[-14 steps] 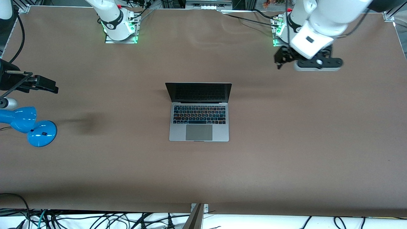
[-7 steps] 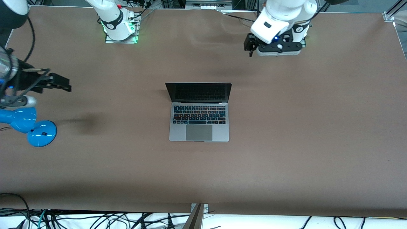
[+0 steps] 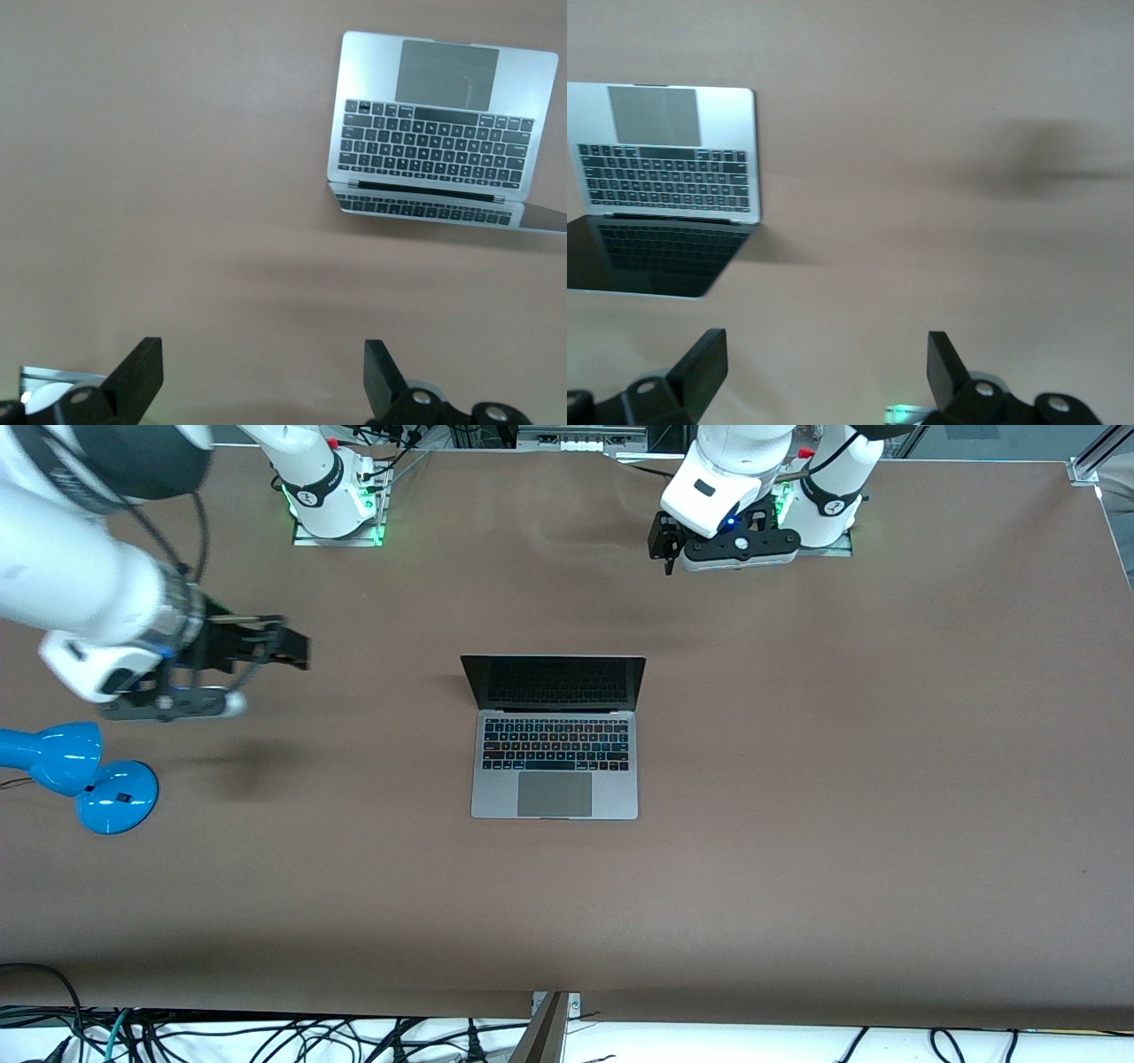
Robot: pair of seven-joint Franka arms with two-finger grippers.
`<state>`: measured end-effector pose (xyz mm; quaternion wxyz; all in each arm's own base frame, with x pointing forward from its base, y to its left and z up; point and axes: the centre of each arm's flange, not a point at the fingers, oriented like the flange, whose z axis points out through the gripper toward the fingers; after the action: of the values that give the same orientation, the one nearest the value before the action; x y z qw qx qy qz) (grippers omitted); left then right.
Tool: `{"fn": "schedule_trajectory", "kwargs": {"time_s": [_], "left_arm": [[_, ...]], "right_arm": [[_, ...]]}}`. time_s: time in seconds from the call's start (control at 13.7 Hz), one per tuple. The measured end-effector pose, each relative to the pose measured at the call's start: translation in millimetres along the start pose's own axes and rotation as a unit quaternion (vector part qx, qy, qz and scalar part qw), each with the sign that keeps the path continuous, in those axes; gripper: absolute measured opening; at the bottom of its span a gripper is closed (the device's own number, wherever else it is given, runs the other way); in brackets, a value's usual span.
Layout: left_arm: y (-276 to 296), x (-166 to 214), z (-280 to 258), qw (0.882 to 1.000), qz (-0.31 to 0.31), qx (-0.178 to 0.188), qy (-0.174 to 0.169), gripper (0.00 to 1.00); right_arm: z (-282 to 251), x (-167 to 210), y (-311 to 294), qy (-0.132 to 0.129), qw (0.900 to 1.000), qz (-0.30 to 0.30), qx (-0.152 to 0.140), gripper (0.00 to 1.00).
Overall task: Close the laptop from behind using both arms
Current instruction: 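Move the left gripper behind the screen while the right gripper approaches, then lower both grippers behind the laptop screen's back edge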
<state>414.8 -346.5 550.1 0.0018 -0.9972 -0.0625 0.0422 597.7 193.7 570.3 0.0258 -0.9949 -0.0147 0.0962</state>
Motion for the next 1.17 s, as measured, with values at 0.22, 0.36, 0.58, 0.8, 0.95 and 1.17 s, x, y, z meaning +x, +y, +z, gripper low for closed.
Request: {"fn": "schedule_trajectory", "kwargs": {"time_s": [0.22,0.36,0.58,0.8,0.95,1.17], "left_arm": [[8.7,-6.3,5.0,1.0,-0.003,-0.009,-0.001,0.96],[20.5,-15.6,7.9,1.0,-0.006,-0.023,-0.002,0.88],[34.1,-28.5,17.2,1.0,-0.009,-0.029,0.0,0.54],[35.5,-30.1,21.1,1.0,-0.01,-0.028,0.0,0.22],[35.2,-29.8,23.7,1.0,-0.01,-0.026,-0.002,0.01],[35.8,-28.9,28.8,1.0,-0.012,-0.026,-0.01,0.01]], "right_arm": [[19.3,-4.0,-42.0,0.0,1.0,-0.004,0.01,1.0],[32.5,-7.7,-65.4,-0.001,1.0,0.0,0.011,1.0],[58.8,-18.7,-109.3,-0.006,1.0,0.022,0.008,0.92],[80.9,-28.8,-141.2,-0.04,0.998,0.041,0.028,0.73],[91.5,-31.4,-152.8,-0.069,0.995,0.053,0.052,0.5],[107.4,-31.9,-162.7,-0.093,0.992,0.055,0.059,0.24]]}}
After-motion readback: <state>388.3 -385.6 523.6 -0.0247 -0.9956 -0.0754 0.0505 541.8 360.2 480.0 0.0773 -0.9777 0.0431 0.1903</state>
